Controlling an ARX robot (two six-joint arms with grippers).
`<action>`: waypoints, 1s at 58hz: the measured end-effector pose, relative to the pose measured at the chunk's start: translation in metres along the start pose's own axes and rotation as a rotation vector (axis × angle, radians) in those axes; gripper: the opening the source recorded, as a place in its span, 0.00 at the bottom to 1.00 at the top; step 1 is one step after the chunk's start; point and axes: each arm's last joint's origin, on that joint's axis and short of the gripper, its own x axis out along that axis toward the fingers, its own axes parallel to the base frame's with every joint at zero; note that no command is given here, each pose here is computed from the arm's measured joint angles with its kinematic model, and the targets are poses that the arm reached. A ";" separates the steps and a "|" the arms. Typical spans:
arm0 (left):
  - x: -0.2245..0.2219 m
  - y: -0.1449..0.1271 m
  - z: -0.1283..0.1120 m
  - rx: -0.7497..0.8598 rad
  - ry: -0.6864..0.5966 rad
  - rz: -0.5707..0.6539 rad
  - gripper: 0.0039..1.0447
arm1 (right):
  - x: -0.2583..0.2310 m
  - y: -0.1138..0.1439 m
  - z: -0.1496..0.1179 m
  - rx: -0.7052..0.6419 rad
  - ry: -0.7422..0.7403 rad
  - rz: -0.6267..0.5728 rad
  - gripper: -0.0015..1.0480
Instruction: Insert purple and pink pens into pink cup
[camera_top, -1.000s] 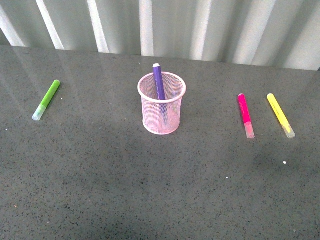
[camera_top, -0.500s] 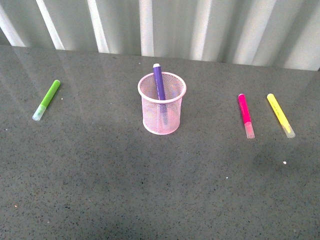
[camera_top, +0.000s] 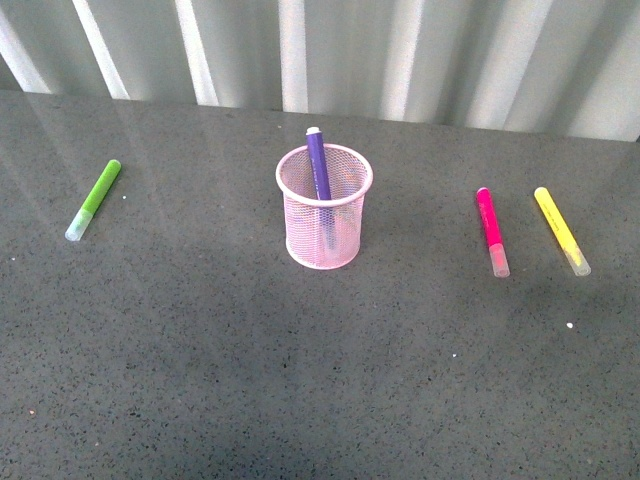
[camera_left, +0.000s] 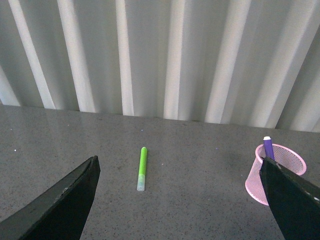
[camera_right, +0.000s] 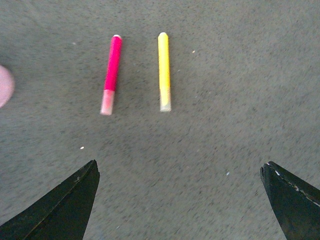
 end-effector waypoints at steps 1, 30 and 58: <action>0.000 0.000 0.000 0.000 0.000 0.000 0.94 | 0.007 0.001 0.004 -0.029 0.005 -0.010 0.93; 0.000 0.000 0.000 0.000 0.000 0.000 0.94 | 0.109 0.057 0.052 -0.168 0.076 0.103 0.93; 0.000 0.000 0.000 0.000 0.000 0.000 0.94 | 0.183 0.072 0.069 -0.110 0.133 0.072 0.93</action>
